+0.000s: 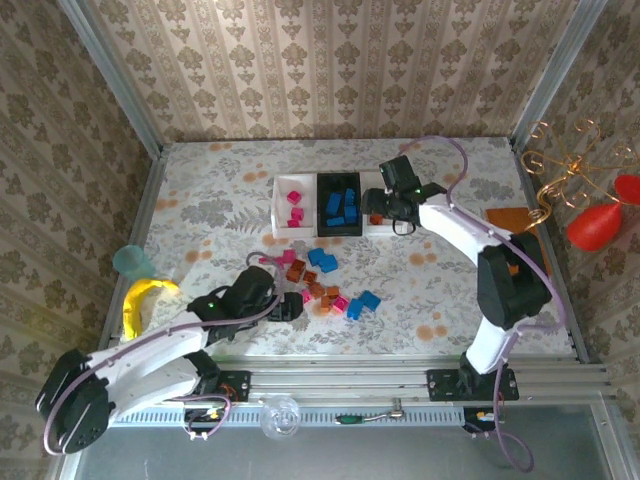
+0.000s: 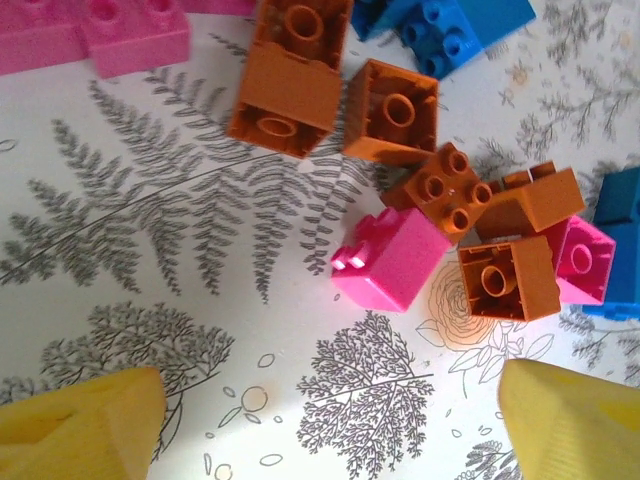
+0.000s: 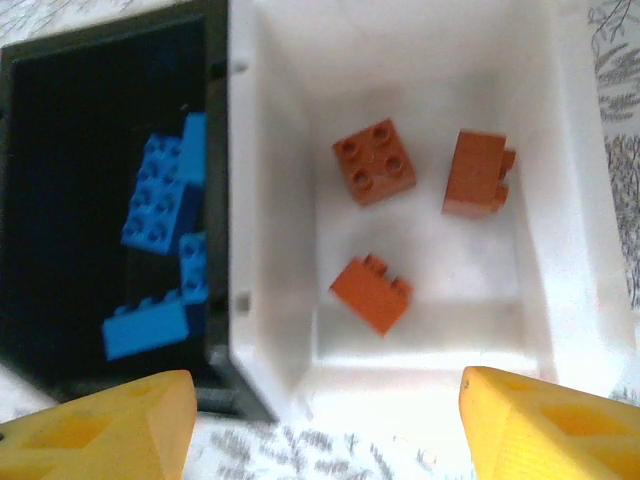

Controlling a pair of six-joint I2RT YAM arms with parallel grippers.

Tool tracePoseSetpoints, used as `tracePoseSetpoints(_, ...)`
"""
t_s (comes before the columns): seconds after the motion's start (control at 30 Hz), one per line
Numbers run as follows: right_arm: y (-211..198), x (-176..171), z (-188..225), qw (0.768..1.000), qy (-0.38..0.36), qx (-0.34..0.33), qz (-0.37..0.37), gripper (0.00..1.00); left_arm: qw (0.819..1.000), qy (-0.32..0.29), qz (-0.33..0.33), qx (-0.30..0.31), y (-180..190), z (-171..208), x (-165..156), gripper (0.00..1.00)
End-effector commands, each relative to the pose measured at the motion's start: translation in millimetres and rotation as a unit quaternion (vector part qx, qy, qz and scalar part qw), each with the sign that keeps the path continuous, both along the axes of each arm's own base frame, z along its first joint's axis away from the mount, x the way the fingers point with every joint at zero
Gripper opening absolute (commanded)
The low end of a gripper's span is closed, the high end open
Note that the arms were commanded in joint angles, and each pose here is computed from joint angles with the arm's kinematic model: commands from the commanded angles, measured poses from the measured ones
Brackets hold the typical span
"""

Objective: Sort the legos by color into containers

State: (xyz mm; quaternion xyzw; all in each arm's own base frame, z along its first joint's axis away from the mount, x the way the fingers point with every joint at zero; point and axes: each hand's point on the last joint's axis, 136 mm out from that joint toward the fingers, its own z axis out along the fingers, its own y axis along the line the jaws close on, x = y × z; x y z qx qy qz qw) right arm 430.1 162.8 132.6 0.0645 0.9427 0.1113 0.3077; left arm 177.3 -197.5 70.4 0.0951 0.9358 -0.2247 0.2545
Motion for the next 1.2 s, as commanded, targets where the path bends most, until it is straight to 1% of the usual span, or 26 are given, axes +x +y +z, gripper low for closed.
tracePoseSetpoints(0.0, 10.4, -20.8, 5.7, 1.0, -0.014, 0.018, 0.018, 0.72, 0.998, -0.035, -0.037, 0.022, -18.4, 13.2, 13.6, 0.84)
tracePoseSetpoints(0.2, 7.0, -47.1, 1.9, 0.999, -0.016, 0.032, 0.014, 0.73, 0.992, -0.026, -0.08, 0.089, -34.7, -2.2, 23.6, 0.69)
tracePoseSetpoints(0.27, 3.6, -52.0, 2.3, 0.999, -0.019, 0.033, 0.01, 0.73, 0.99, -0.024, -0.088, 0.108, -36.9, -6.6, 24.4, 0.66)
tracePoseSetpoints(0.33, 0.6, -55.5, 2.9, 0.999, -0.021, 0.031, 0.007, 0.73, 0.988, -0.02, -0.093, 0.125, -37.1, -11.0, 24.3, 0.65)
tracePoseSetpoints(0.53, -4.1, -59.2, 6.9, 0.999, -0.029, 0.029, 0.003, 0.73, 0.982, -0.014, -0.106, 0.155, -39.0, -25.1, 23.7, 0.6)
tracePoseSetpoints(0.6, -4.8, -59.6, 7.8, 0.999, -0.03, 0.029, 0.001, 0.73, 0.981, -0.012, -0.109, 0.159, -40.7, -29.2, 24.7, 0.55)
tracePoseSetpoints(0.67, -5.5, -60.1, 8.1, 0.999, -0.031, 0.029, 0.0, 0.74, 0.981, -0.013, -0.108, 0.161, -41.3, -31.3, 26.2, 0.47)
tracePoseSetpoints(0.7, -5.8, -60.3, 9.4, 0.999, -0.032, 0.03, -0.001, 0.74, 0.981, -0.012, -0.107, 0.163, -41.2, -32.7, 26.7, 0.46)
tracePoseSetpoints(0.77, -6.5, -61.9, 9.7, 0.999, -0.032, 0.029, -0.001, 0.74, 0.981, -0.013, -0.108, 0.163, -42.3, -34.4, 27.8, 0.46)
tracePoseSetpoints(0.87, -7.9, -63.5, 11.3, 0.999, -0.035, 0.03, -0.002, 0.74, 0.98, -0.012, -0.113, 0.165, -45.0, -37.6, 28.4, 0.55)
tracePoseSetpoints(1.0, -8.6, -65.2, 10.9, 0.999, -0.035, 0.03, -0.002, 0.74, 0.978, -0.014, -0.117, 0.171, -46.8, -41.4, 30.9, 0.56)
tracePoseSetpoints(1.03, -8.4, -65.3, 10.9, 0.999, -0.035, 0.031, -0.002, 0.74, 0.978, -0.016, -0.117, 0.171, -47.3, -41.6, 32.1, 0.55)
tracePoseSetpoints(1.17, -9.2, -66.4, 9.9, 0.999, -0.034, 0.03, -0.003, 0.74, 0.978, -0.026, -0.123, 0.169, -51.4, -39.8, 35.7, 0.42)
